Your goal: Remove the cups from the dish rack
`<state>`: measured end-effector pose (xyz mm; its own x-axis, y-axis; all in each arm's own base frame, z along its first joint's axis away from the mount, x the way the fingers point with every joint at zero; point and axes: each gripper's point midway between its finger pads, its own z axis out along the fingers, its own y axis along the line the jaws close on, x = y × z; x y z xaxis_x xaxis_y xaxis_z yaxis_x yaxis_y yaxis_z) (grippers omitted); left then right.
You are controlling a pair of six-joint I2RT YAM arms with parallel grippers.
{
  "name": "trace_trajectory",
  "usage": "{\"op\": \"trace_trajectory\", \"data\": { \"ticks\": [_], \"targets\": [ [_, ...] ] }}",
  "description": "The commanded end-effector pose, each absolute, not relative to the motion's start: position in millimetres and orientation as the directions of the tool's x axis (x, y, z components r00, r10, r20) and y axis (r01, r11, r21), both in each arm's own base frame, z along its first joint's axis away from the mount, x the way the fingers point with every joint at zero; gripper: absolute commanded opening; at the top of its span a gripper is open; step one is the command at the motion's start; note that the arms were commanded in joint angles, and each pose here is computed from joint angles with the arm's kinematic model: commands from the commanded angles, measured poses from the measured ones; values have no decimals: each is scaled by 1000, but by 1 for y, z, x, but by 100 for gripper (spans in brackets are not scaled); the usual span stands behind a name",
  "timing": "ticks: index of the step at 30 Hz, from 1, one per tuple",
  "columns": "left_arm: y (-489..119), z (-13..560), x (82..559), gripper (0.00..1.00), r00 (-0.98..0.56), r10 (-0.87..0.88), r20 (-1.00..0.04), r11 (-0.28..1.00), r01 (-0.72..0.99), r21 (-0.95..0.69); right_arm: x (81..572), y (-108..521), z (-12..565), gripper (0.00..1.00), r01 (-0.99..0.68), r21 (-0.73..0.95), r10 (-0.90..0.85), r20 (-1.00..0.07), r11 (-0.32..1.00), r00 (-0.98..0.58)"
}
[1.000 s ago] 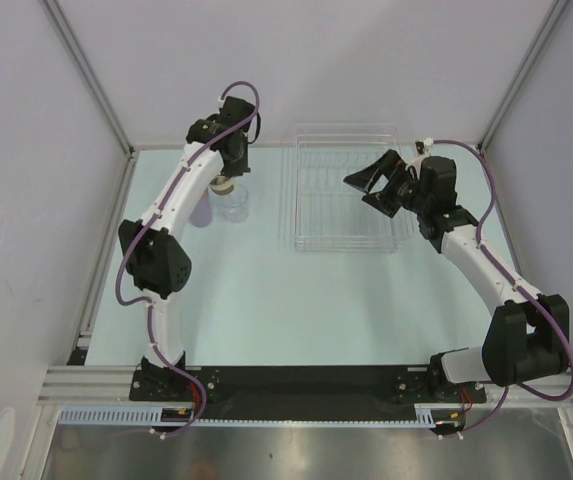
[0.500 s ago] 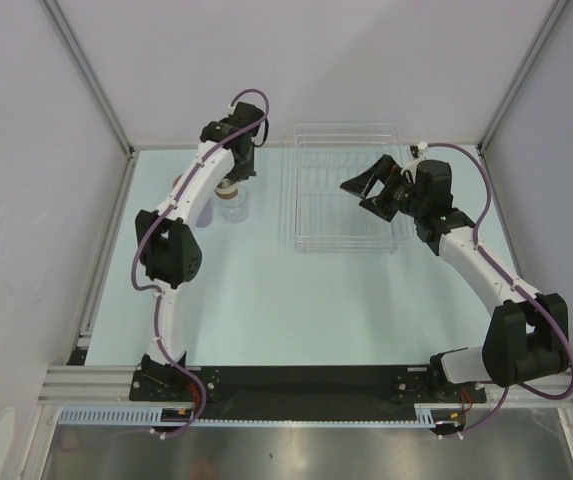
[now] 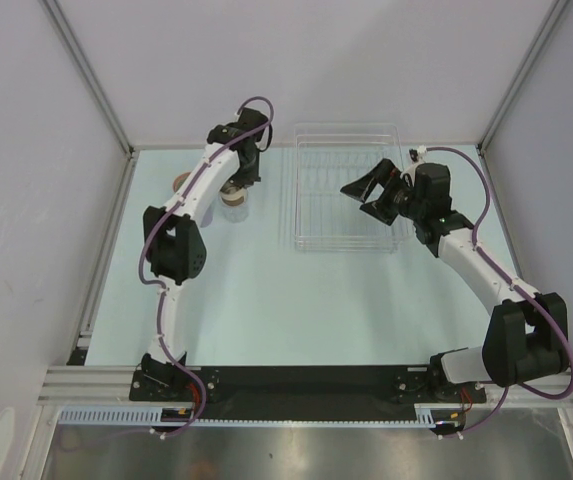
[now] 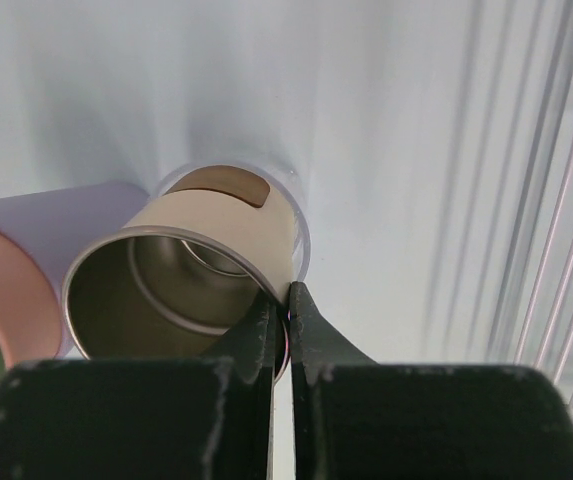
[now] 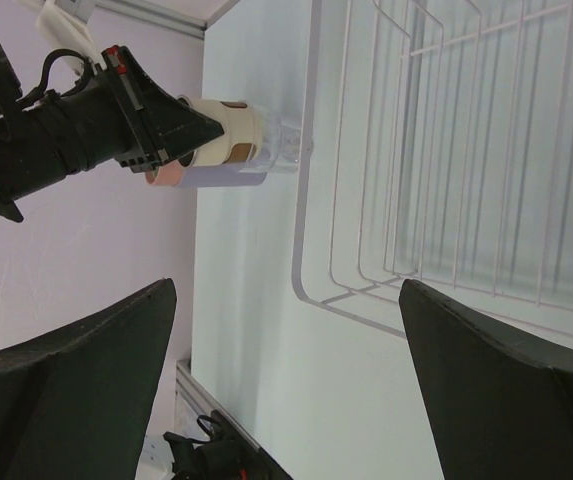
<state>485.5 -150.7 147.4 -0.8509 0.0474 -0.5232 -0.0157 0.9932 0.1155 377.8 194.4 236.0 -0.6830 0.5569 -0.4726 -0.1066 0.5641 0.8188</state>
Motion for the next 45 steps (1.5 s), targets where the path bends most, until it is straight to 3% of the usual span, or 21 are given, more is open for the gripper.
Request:
{"op": "trace_trajectory", "data": {
  "ticks": [1,6,13,15,20,27,29,30,31,38,45],
  "targets": [
    [-159,160,495,0,-829,34,-559,997,-12,77,381,192,237,100,-120,806,556,-499,580,-664],
    [-160,158,494,5,-832,30,-555,997,-13,73,382,193,234,100,-113,808,558,-492,578,-668],
    [-158,170,493,61,-818,15,-575,997,-29,67,383,194,235,100,-113,814,561,-486,570,-671],
    [-156,180,491,69,-808,4,-590,997,-42,65,383,194,235,100,-115,813,561,-488,571,-669],
    [-160,232,482,76,-741,-26,-671,998,-53,20,384,192,240,100,-127,807,561,-505,577,-656],
    [-194,327,426,78,-593,-10,-805,997,56,-53,388,180,247,100,-107,750,549,-566,653,-615],
    [-204,349,400,82,-540,-8,-841,992,102,-75,390,171,249,100,-77,714,544,-594,696,-593],
    [-208,351,391,100,-527,0,-850,990,119,-74,388,171,248,100,-83,683,517,-620,725,-590],
    [-207,372,368,100,-475,-11,-880,987,137,-86,389,170,254,100,-87,661,503,-643,745,-577],
    [-209,323,292,100,-480,-55,-876,946,255,-199,359,152,212,100,23,397,330,-729,918,-599],
    [-174,285,257,100,-473,4,-881,964,236,-123,327,144,206,100,26,272,238,-790,962,-566]
  ]
}}
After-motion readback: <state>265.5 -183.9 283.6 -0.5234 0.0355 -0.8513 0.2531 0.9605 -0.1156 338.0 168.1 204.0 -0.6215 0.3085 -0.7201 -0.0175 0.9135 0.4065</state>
